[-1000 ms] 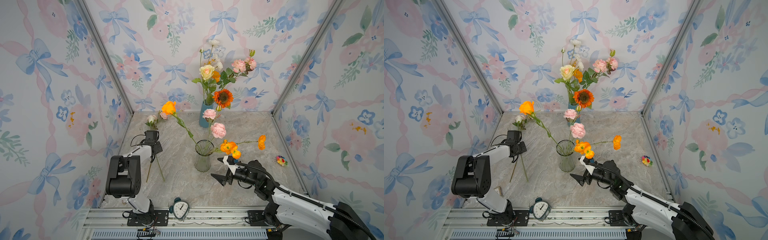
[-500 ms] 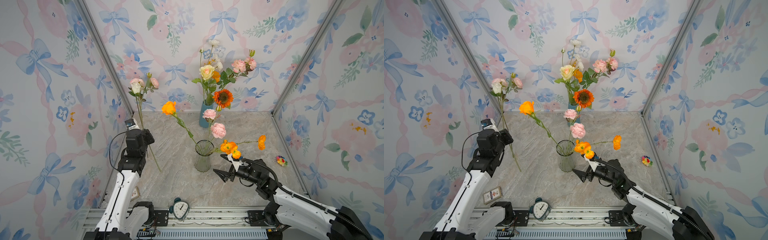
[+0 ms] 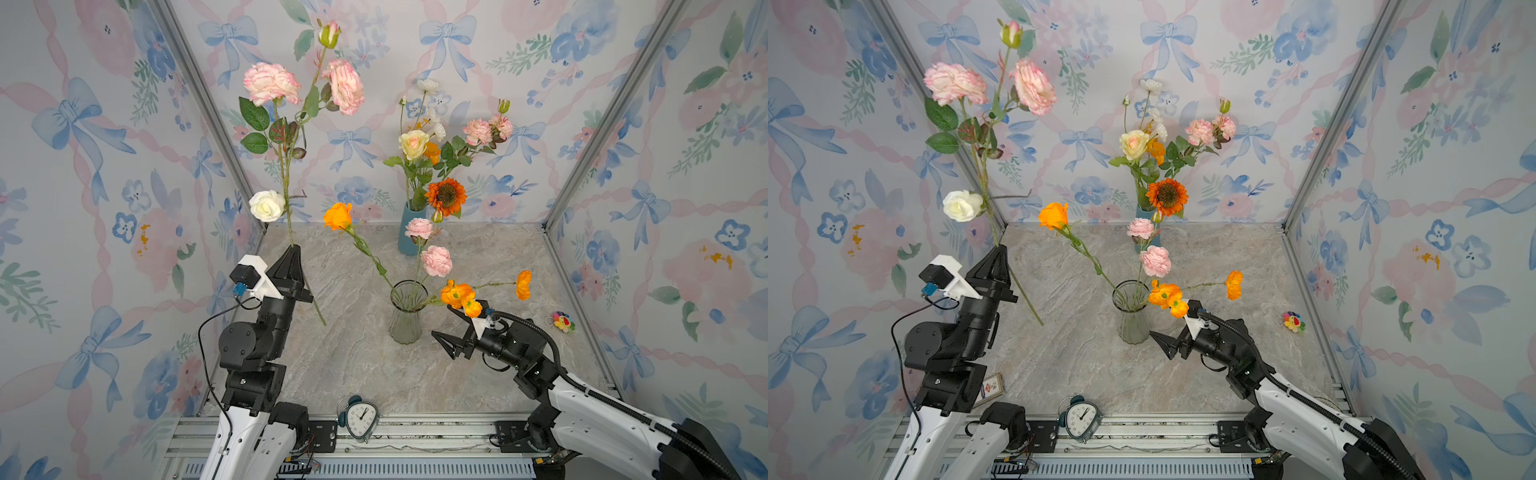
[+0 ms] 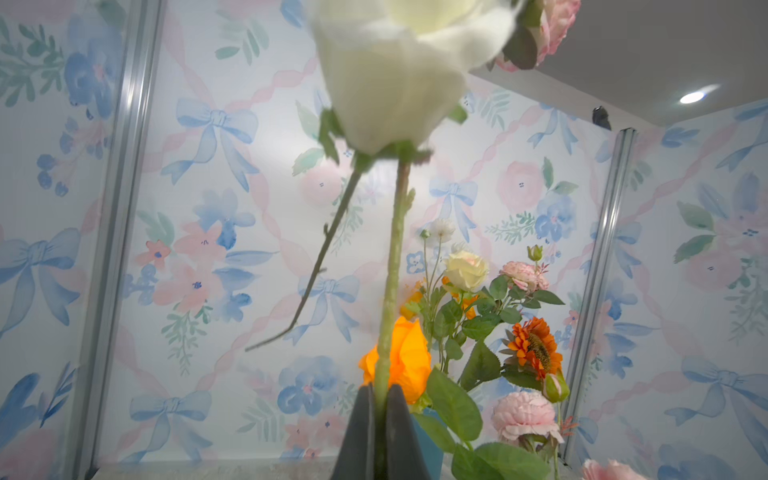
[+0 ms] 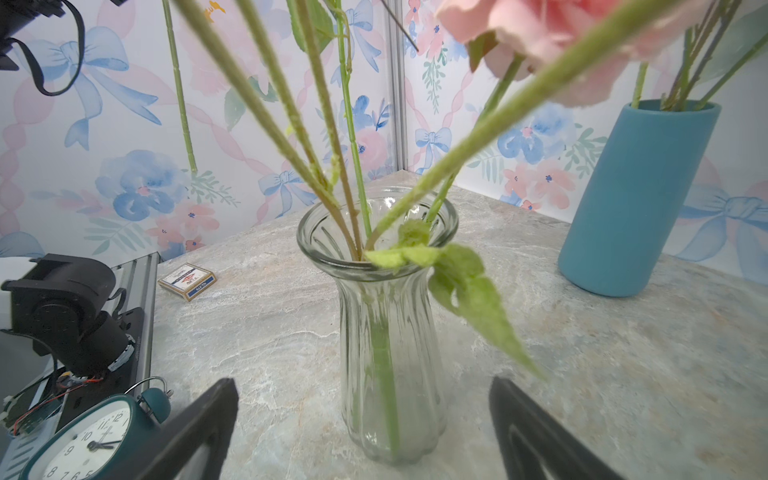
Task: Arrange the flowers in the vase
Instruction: 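Carry the pink roses over the glass vase with the left gripper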
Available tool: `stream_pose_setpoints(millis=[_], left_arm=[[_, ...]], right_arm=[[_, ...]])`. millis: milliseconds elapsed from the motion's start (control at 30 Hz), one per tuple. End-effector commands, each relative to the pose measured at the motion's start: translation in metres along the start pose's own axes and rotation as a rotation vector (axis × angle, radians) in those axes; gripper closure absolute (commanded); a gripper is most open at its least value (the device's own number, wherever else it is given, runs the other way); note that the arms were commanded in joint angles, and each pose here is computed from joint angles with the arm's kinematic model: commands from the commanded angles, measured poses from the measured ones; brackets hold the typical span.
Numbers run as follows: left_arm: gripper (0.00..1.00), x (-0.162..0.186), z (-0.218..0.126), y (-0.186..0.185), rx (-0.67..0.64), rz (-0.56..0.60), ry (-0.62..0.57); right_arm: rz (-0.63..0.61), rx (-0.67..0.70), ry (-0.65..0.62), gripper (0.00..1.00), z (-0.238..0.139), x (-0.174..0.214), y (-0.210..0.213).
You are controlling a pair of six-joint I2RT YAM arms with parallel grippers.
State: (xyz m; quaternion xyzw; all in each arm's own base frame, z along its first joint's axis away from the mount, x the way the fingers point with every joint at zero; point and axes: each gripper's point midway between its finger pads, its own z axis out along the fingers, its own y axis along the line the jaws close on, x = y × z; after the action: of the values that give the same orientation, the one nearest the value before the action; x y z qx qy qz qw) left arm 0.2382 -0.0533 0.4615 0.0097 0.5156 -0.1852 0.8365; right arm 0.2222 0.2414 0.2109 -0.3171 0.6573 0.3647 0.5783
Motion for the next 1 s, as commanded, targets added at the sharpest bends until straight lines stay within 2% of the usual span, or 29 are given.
stream_pose_setpoints(millis=[0,100,267,333,500,600,700,867,967], left_arm=[[1.0,-0.03,-0.001,-0.038,0.194,-0.008,-0.131],[1.0,-0.033,-0.002,-0.063,0.312,-0.055,-0.149],[1.0,-0.019,0.001,-0.101,0.448,-0.064,-0.133],[1.0,-0.002,-0.002,-0.111,0.48,-0.066,-0.119],[1.0,0.016,0.004,-0.134,0.51,-0.071,-0.106],[1.0,0.024,0.003,-0.14,0.511,-0.104,-0.152],[1.0,0.022,0.005,-0.147,0.511,-0.147,-0.211],[1.0,0.014,0.018,-0.174,0.542,-0.163,-0.247],[1.0,-0.004,0.03,-0.184,0.545,-0.167,-0.287]], right_arm=[[0.0,0.034,-0.038,0.03,-0.006,-0.003,-0.006],[0.001,0.064,-0.048,0.03,-0.01,-0.002,-0.012],[0.005,0.078,-0.052,0.03,-0.011,-0.002,-0.016],[0.004,0.074,-0.051,0.03,-0.011,-0.003,-0.015],[0.013,0.061,-0.044,0.03,-0.008,-0.001,-0.015],[0.019,0.054,-0.038,0.03,-0.005,0.001,-0.014],[0.022,0.056,-0.026,0.03,-0.003,0.004,-0.016],[0.021,0.052,-0.011,0.03,0.0,0.008,-0.017],[0.017,0.057,-0.006,0.03,0.0,0.009,-0.017]])
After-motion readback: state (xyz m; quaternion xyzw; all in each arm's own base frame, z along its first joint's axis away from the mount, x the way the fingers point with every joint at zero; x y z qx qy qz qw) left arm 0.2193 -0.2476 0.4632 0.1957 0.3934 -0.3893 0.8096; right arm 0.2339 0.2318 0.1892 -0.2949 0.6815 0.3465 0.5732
